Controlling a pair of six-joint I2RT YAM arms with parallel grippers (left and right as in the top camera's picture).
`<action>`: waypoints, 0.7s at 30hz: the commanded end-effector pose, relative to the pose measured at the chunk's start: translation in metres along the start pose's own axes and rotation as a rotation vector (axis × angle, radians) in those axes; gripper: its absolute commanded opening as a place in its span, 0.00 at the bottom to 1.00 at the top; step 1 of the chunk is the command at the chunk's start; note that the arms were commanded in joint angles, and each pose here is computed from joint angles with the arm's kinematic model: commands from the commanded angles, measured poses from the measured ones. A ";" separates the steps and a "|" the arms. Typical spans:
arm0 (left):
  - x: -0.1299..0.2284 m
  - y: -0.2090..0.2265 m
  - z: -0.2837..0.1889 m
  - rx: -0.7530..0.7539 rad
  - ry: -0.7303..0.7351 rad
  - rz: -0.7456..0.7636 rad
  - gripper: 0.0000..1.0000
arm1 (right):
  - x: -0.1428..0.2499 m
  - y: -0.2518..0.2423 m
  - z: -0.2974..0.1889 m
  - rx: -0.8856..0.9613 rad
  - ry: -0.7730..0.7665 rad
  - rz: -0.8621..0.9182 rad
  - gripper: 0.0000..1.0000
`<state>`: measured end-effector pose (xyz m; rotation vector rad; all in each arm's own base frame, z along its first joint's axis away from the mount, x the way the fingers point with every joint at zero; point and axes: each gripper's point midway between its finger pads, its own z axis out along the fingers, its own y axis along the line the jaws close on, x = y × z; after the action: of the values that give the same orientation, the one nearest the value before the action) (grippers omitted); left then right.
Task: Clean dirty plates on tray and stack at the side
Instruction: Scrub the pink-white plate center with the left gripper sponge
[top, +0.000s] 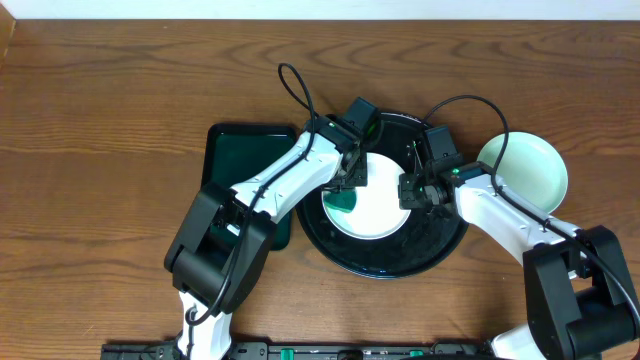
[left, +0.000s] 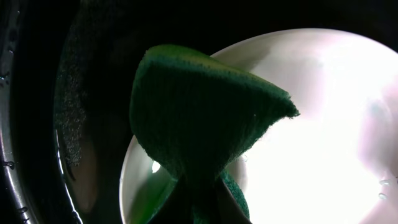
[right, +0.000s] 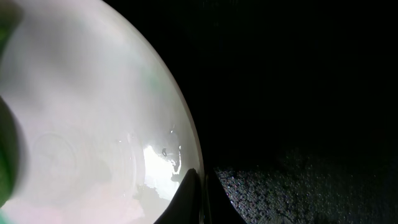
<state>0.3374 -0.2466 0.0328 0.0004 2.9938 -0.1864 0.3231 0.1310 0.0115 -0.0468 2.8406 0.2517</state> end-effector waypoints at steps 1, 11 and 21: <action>0.005 0.004 0.008 -0.018 0.016 -0.016 0.07 | 0.006 0.006 0.003 -0.017 0.018 -0.013 0.01; 0.012 0.010 0.020 -0.020 0.019 -0.016 0.07 | 0.005 0.005 0.003 -0.011 0.012 -0.015 0.03; 0.021 0.017 0.030 -0.033 0.036 -0.016 0.07 | 0.004 0.007 0.003 -0.021 0.005 -0.029 0.01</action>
<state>0.3369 -0.2473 0.0202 0.0025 2.9668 -0.2180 0.3239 0.1313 0.0115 -0.0501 2.8351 0.2443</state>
